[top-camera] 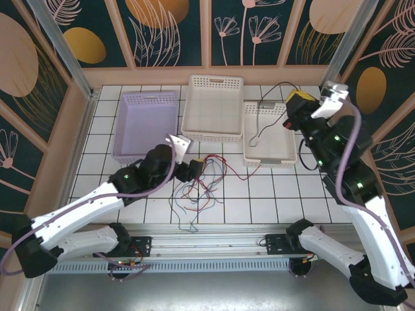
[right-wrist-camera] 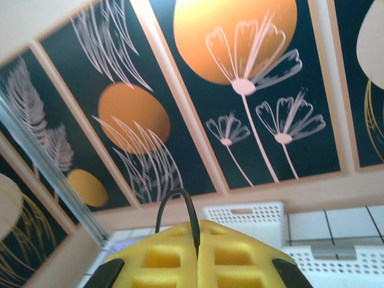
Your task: Untangle the cables
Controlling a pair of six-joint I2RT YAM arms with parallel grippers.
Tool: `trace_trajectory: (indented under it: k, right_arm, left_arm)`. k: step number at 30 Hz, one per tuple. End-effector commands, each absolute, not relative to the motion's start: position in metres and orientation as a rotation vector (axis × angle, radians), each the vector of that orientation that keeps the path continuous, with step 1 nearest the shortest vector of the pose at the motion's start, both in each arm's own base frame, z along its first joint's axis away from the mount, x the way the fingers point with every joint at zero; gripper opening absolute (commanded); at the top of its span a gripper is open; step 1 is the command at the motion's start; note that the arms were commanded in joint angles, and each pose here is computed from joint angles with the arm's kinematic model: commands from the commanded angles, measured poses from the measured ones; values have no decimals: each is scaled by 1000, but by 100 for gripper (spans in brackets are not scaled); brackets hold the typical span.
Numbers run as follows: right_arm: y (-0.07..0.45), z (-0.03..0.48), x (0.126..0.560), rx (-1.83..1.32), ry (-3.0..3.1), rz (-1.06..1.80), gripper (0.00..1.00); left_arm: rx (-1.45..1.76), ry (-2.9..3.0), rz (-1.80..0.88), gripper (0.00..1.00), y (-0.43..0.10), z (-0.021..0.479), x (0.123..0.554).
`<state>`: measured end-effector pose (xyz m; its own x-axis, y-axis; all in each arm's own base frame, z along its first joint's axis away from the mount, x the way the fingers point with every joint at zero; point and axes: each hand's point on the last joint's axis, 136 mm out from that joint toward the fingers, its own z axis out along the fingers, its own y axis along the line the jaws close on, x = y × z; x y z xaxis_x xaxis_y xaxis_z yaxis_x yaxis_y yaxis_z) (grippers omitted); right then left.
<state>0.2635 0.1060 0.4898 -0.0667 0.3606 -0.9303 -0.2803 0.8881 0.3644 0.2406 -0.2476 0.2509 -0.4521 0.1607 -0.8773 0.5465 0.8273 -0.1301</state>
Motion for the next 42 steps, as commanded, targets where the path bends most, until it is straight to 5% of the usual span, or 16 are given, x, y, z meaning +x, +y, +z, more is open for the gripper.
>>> trace_trajectory:
  k: [1,4,13,30,42]
  right_arm:
    - [105,481,283,76,1552,458,0]
    - [113,467,297,66,1589,474,0]
    - [92,406,345,155,1709,464,0]
    - [61,227,400,473,2065,425,0]
    - [40,154,420,585,2288,197,0]
  left_arm:
    - [390,1870,-390,89,-216,291,252]
    - [303,1784,-380,98,-193,305,247]
    - [59,1649,-364,99,-138,321,237]
    - [87,1699,-325,99,-145,306,242]
    - [136,1751,-299,99,-156,294,247]
